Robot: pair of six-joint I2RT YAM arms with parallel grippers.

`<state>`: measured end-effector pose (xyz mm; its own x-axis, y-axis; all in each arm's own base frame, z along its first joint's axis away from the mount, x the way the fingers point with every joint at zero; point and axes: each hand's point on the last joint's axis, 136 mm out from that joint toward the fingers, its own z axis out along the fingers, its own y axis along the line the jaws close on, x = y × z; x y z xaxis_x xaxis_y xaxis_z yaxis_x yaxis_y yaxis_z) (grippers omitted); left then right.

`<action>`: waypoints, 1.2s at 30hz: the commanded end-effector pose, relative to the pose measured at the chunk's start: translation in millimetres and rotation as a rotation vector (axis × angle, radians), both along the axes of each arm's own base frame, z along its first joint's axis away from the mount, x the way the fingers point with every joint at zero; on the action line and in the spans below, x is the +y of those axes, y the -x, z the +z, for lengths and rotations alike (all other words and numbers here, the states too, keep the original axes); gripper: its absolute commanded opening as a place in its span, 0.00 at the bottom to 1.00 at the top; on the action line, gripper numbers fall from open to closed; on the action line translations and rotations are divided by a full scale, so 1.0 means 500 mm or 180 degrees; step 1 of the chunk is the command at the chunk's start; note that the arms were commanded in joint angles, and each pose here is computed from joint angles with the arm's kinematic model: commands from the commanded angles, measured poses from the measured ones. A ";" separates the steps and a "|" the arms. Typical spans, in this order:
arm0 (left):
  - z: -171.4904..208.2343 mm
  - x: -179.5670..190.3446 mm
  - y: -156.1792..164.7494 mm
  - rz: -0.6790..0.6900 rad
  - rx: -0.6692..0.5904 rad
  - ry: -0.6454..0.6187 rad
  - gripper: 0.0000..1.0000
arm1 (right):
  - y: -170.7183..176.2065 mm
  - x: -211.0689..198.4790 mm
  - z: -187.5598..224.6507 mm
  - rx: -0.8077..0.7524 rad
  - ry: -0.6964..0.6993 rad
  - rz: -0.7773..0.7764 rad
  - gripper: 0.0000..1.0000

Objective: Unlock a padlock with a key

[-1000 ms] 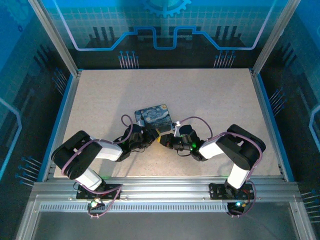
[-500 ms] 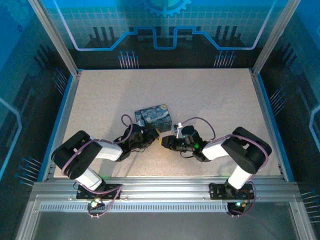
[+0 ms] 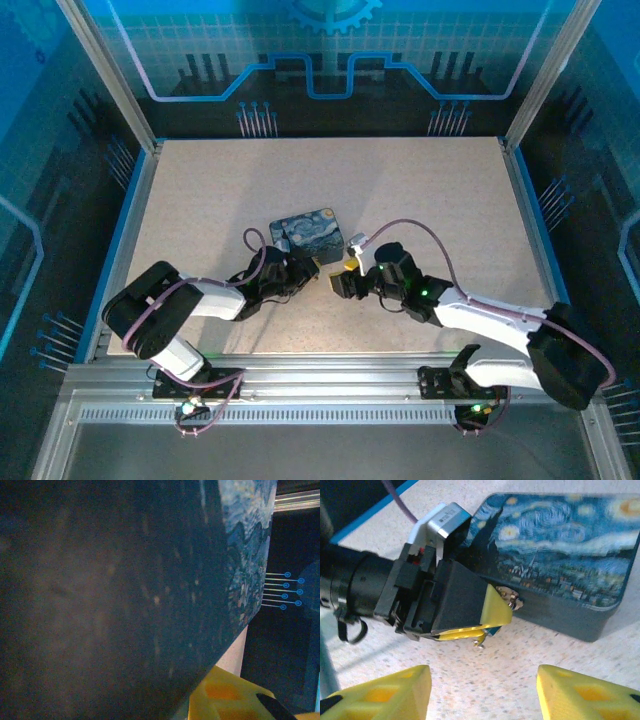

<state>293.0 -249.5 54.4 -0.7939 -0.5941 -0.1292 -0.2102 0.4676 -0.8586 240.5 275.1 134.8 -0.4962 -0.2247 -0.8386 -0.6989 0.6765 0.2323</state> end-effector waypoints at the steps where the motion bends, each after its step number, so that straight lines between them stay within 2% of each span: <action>1: -0.003 -0.010 0.020 -0.0091 0.0231 0.0050 0.04 | 0.003 -0.021 0.005 -0.0762 0.0773 0.0299 0.62; 8: 0.015 -0.014 0.022 -0.0133 0.0283 0.0048 0.05 | 0.018 -0.012 0.025 -0.2183 0.1626 0.0671 0.63; 14: 0.021 -0.019 0.025 -0.0150 0.0350 0.0104 0.05 | 0.035 0.019 0.001 -0.2749 0.2176 0.1205 0.64; 17: 0.023 -0.021 0.024 -0.0157 0.0362 0.0106 0.05 | 0.026 0.036 -0.024 -0.2859 0.2532 0.1391 0.63; 20: 0.023 -0.021 0.024 -0.0153 0.0369 0.0109 0.05 | 0.026 0.056 -0.052 -0.2892 0.2676 0.1591 0.63; 24: 0.025 -0.021 0.024 -0.0156 0.0371 0.0090 0.05 | 0.029 0.083 -0.071 -0.2874 0.2644 0.1728 0.61; 27: 0.027 -0.022 0.024 -0.0164 0.0377 0.0080 0.06 | 0.023 0.098 -0.083 -0.2875 0.2672 0.1771 0.51; 36: 0.032 -0.021 0.027 -0.0161 0.0383 0.0085 0.06 | 0.009 0.117 -0.105 -0.2873 0.2701 0.1794 0.47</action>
